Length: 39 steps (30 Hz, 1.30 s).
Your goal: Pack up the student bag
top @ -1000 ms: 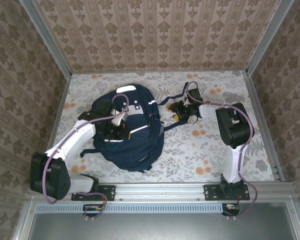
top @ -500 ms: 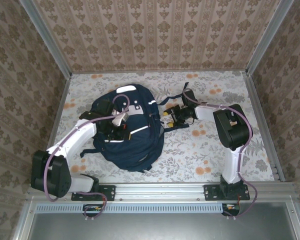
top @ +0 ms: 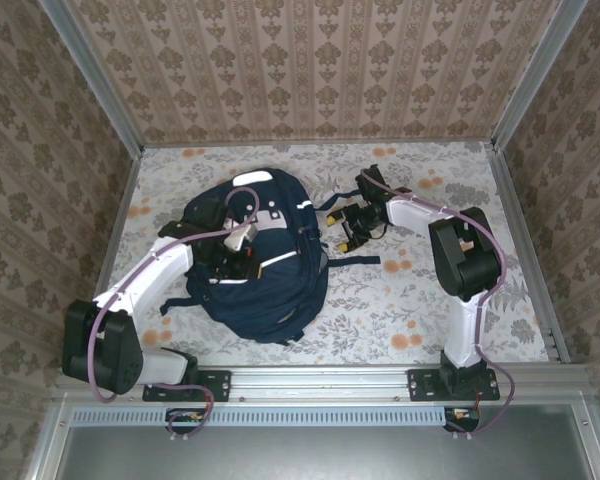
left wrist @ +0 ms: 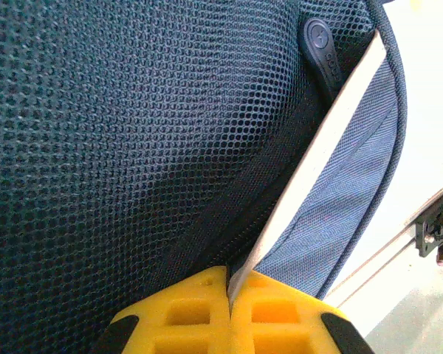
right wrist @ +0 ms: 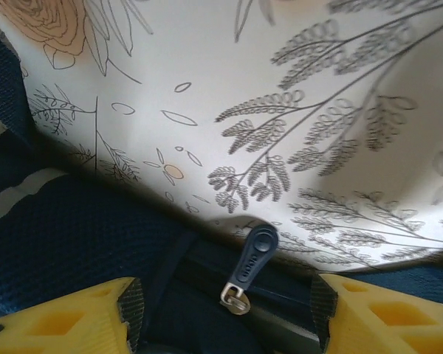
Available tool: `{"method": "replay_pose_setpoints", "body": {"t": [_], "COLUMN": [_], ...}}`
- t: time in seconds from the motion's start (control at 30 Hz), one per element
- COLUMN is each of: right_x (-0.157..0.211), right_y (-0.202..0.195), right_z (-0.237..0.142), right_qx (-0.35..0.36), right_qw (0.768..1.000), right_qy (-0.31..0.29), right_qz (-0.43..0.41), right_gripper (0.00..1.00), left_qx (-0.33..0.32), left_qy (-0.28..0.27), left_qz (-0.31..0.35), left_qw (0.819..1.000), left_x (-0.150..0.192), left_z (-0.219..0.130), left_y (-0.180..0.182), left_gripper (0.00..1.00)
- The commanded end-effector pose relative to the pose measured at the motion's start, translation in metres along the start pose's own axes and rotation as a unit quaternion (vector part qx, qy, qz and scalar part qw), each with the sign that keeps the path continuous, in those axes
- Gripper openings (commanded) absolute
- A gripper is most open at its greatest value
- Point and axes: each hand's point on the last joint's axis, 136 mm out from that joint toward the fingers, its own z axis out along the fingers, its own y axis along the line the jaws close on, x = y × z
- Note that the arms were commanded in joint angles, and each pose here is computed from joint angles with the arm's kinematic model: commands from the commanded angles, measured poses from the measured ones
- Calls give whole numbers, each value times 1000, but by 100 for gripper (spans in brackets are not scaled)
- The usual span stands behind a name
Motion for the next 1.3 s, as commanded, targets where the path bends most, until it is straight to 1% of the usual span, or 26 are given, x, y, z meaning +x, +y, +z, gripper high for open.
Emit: {"method": "replay_pose_setpoints", "body": {"t": [0.0, 0.17, 0.3, 0.47, 0.7, 0.73, 0.77, 0.83, 0.87, 0.93, 0.97, 1.07, 1.27], "right_x": [4, 3, 5, 5, -2, -2, -3, -3, -2, -3, -4, -8, -18], "right_y": [-18, -31, -38, -39, -35, -34, -34, -31, -30, -30, -31, -33, -38], "right_z": [16, 22, 29, 39, 45, 45, 46, 46, 46, 45, 45, 43, 29], "right_qx": [46, 61, 73, 81, 67, 65, 63, 58, 55, 51, 49, 45, 36], "right_qw": [997, 994, 993, 992, 991, 991, 991, 992, 992, 992, 992, 992, 992], "right_qy": [-7, -25, -28, -34, -44, -45, -45, -44, -44, -46, -47, -49, -61], "right_qz": [67, 84, 90, 93, 103, 104, 105, 104, 104, 104, 105, 107, 105], "right_gripper": [65, 64, 63, 57, 39, 33, 30, 21, 18, 9, 6, 0, 0], "left_qx": [-3, 1, 3, 7, 16, 16, 16, 19, 20, 20, 19, 17, 5], "left_qy": [-3, -6, -9, -15, -18, -18, -19, -21, -20, -21, -22, -30, -42], "left_qz": [-11, -8, -7, -6, -5, -4, -4, -5, -6, -7, -7, -5, -3], "left_qw": [1000, 1000, 1000, 1000, 1000, 1000, 1000, 1000, 1000, 1000, 1000, 999, 999], "left_x": [-1, 0, -1, -4, -6, -6, -6, -6, -6, -6, -6, -9, -16], "left_z": [-10, -10, -11, -12, -11, -11, -10, -9, -8, -8, -8, -12, -20], "left_y": [-3, -5, -6, -8, -12, -12, -12, -13, -13, -13, -13, -14, -15], "left_gripper": [0, 0, 0, 0, 0, 0, 0, 0, 0, 0, 0, 0, 0]}}
